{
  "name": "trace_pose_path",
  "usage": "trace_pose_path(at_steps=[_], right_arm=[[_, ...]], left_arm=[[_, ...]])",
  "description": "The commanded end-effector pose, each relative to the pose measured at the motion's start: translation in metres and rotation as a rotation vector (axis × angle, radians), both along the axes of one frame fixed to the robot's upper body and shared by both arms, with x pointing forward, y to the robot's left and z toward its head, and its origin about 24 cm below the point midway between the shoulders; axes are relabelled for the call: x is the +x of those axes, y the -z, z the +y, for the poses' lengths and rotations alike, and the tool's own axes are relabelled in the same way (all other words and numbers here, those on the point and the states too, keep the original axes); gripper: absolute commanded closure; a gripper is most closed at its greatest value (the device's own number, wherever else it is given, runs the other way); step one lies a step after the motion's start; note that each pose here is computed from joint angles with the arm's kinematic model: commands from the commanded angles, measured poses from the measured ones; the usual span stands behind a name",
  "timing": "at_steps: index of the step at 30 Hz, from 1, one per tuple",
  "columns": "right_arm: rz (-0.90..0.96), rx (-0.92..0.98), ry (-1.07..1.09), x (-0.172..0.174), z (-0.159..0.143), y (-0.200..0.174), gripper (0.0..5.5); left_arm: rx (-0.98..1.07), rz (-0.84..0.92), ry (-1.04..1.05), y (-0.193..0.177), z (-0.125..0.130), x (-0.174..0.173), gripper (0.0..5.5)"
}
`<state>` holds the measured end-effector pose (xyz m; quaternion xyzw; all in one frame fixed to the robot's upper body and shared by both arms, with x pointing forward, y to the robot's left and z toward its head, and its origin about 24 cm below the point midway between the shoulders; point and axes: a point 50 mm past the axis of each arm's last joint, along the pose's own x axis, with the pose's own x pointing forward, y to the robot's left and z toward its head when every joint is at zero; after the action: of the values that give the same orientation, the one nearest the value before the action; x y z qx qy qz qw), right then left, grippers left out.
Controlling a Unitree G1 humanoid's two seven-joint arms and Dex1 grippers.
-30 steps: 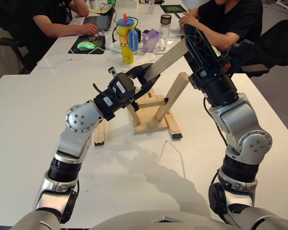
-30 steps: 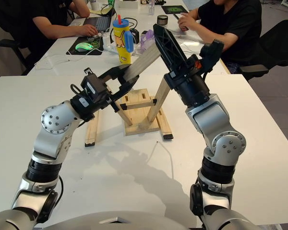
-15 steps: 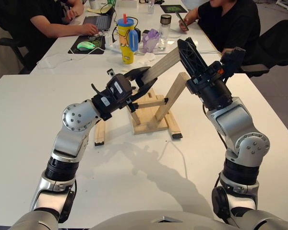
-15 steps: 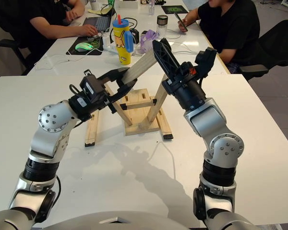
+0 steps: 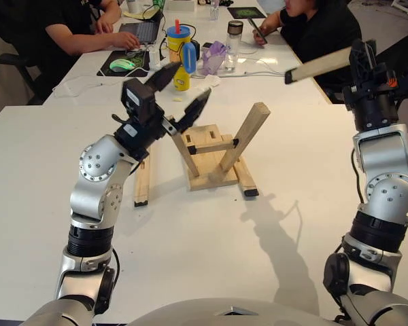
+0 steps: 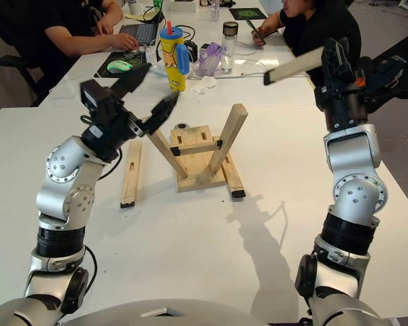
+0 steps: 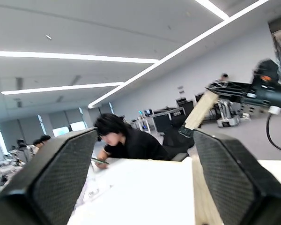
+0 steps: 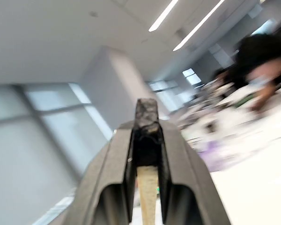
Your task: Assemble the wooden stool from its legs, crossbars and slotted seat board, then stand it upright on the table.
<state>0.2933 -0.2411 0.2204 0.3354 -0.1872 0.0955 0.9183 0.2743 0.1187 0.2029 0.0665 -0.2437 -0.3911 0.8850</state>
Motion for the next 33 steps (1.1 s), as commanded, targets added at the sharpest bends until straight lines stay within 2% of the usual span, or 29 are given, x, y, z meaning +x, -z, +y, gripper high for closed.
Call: trace_pose_path(at_steps=[1,5,9,12,15,18,21,29,33], right_arm=[[0.17,-0.035,-0.029,0.008,0.011,0.056,5.09],[0.285,0.013,-0.091,0.016,0.027,0.103,5.09],[0.341,0.024,-0.122,0.016,0.04,0.127,5.09],[0.363,0.004,-0.133,0.019,0.047,0.132,5.09],[0.406,-0.069,-0.121,0.019,0.056,0.139,5.09],[0.424,-0.154,-0.069,0.018,0.058,0.14,5.09],[0.414,-0.18,-0.033,0.02,0.06,0.133,5.09],[0.354,-0.159,-0.045,0.029,0.062,0.115,5.09],[0.352,-0.208,-0.039,0.033,0.058,0.109,5.09]], left_arm=[[0.162,0.097,-0.115,0.027,0.002,0.014,1.77],[0.287,0.133,-0.303,0.043,0.024,0.033,1.77],[0.451,0.095,-0.373,0.049,0.033,0.043,1.77],[0.397,0.054,-0.34,0.038,0.028,0.041,1.77],[0.227,-0.008,-0.223,0.013,0.006,0.029,1.77],[0.129,-0.05,-0.155,0.002,-0.01,0.016,1.77],[0.106,-0.044,-0.142,0.006,-0.017,0.008,1.77],[0.071,-0.016,-0.178,0.013,-0.019,0.007,1.77],[0.058,-0.005,-0.192,0.016,-0.019,0.007,1.77]])
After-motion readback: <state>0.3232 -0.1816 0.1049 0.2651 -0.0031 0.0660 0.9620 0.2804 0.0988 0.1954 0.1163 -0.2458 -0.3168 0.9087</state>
